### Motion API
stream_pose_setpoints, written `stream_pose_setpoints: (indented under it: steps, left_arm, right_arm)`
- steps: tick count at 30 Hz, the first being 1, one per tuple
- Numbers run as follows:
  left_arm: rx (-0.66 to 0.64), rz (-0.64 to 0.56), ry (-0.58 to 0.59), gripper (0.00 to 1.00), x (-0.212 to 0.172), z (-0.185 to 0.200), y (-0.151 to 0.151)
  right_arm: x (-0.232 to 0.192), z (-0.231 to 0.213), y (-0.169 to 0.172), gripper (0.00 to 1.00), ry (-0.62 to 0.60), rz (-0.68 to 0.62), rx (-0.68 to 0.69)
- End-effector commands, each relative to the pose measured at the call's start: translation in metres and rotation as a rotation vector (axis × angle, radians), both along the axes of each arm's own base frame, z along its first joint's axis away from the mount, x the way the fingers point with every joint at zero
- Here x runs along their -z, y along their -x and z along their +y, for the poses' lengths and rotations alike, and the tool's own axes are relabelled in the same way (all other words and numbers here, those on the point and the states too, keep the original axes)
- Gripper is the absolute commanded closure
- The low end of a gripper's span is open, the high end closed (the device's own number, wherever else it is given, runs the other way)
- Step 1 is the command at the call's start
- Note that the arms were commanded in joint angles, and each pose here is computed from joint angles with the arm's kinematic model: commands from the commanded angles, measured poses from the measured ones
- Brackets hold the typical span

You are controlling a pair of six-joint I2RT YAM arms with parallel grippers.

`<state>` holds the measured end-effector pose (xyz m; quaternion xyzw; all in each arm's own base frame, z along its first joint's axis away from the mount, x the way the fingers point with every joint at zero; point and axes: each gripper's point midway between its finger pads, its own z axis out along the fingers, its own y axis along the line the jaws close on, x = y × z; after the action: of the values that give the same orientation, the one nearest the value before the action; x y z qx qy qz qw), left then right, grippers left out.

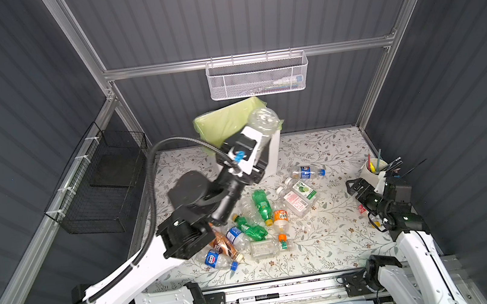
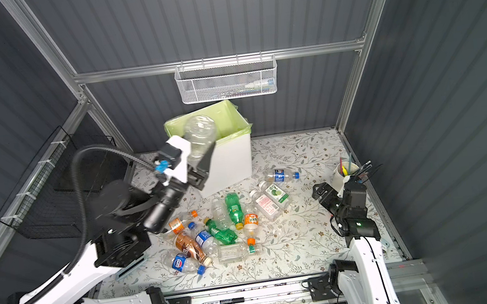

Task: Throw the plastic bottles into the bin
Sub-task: 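Lift the crumpled bottle with the left gripper over the bin and open it, then grasp the red-labelled bottle with the right gripper while the left gripper draws back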

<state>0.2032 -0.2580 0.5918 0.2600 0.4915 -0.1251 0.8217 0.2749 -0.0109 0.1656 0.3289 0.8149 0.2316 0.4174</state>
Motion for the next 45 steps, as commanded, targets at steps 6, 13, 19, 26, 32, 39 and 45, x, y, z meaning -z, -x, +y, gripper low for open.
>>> stream_pose_setpoints:
  steps: [6,13,19,26,32,39,45]
  left_arm:
    - [-0.080,0.134,0.032,0.55,0.024,0.002,-0.151]
    - [-0.049,0.486,-0.016,0.12,0.102,-0.003,-0.258]
    - [-0.150,0.418,0.021,0.00,0.086,0.026,-0.242]
    - [-0.120,0.408,0.030,0.00,0.089,0.038,-0.210]
    - [-0.101,0.470,0.034,0.00,0.124,0.046,-0.190]
    - [-0.160,0.526,0.078,0.00,0.165,0.074,-0.162]
    - [-0.181,0.616,0.110,0.00,0.208,0.087,-0.146]
  right_arm:
    - [-0.016,0.008,-0.008,0.01,-0.035,-0.061,-0.026]
    - [-0.020,0.005,0.000,0.01,0.025,-0.041,-0.023]
    - [-0.018,-0.003,0.004,0.01,0.061,-0.025,0.007]
    - [-0.015,-0.017,0.001,0.01,0.147,0.031,0.036]
    - [-0.013,-0.037,-0.005,0.01,0.305,0.136,0.030]
    - [0.019,-0.043,0.004,0.01,0.339,0.340,-0.001]
    - [0.041,-0.044,0.017,0.01,0.345,0.434,-0.017]
